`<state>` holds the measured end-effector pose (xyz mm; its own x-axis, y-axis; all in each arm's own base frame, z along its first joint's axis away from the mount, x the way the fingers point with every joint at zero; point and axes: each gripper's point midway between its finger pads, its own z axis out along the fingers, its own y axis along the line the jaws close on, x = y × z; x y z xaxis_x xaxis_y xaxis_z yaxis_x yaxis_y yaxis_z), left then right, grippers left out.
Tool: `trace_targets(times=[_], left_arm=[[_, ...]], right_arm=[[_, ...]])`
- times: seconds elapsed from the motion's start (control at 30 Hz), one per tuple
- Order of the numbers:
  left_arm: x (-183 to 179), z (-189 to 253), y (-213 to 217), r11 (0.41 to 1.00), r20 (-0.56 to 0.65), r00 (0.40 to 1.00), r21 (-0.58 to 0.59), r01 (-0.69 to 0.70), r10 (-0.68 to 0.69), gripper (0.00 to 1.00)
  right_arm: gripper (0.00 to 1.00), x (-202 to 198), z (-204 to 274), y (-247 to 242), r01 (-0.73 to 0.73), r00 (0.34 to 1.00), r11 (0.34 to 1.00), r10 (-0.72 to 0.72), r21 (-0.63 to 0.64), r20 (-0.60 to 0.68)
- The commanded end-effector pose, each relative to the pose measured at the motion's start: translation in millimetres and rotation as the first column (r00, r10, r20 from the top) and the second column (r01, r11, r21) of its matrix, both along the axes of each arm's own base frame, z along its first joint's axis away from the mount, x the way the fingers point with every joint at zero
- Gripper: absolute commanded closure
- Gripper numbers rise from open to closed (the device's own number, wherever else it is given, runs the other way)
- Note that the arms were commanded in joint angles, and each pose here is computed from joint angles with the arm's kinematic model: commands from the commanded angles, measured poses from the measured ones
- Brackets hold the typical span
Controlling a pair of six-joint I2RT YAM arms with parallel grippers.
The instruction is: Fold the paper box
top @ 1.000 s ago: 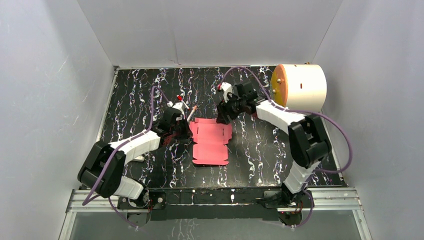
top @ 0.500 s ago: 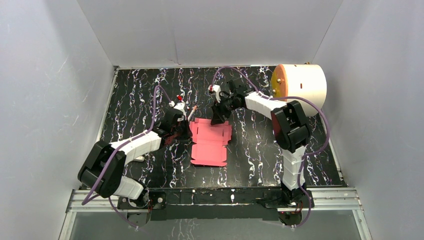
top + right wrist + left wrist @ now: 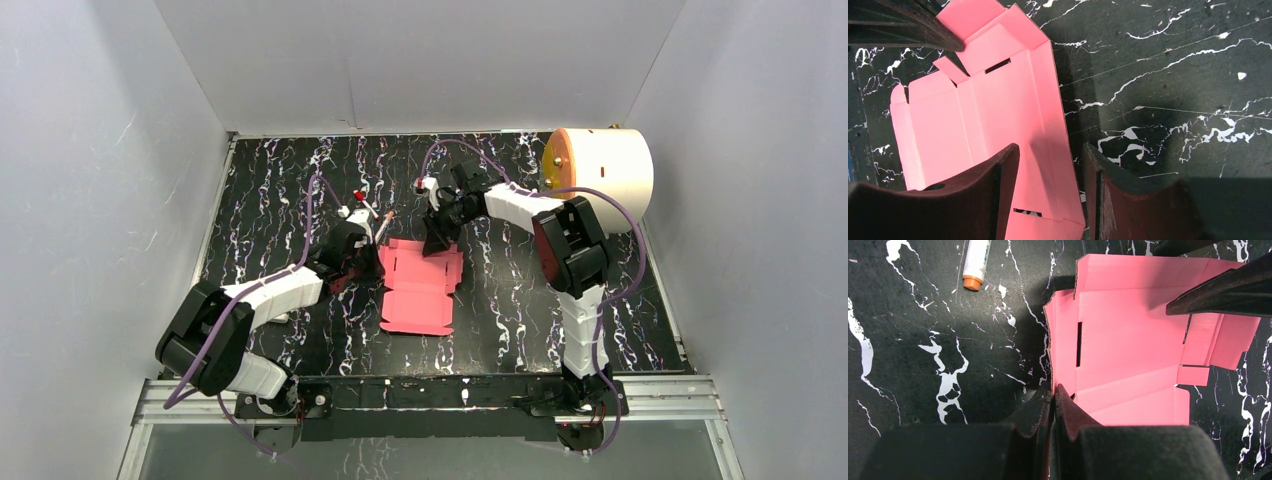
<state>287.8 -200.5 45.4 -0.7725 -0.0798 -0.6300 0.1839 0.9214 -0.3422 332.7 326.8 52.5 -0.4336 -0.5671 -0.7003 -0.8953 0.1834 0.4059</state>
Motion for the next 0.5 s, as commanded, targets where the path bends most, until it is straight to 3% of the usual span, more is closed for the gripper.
trace_targets(times=[0.0,0.17,0.47], left_arm=[[7.6,13.7,-3.0,1.0,0.064,0.998,-0.018,-0.002,0.003,0.98],[7.1,13.9,-4.3,1.0,0.063,0.998,-0.021,0.003,-0.002,0.98],[8.0,14.5,-6.8,0.999,0.065,0.998,-0.037,0.002,0.001,0.97]], right_arm=[[0.44,13.5,15.9,5.3,-0.012,0.998,1.0,0.01,0.029,0.059],[0.58,10.2,16.2,6.1,-0.025,0.999,0.999,0.024,0.034,0.039],[0.98,1.2,25.2,3.3,-0.053,0.998,0.998,0.052,0.037,0.044]])
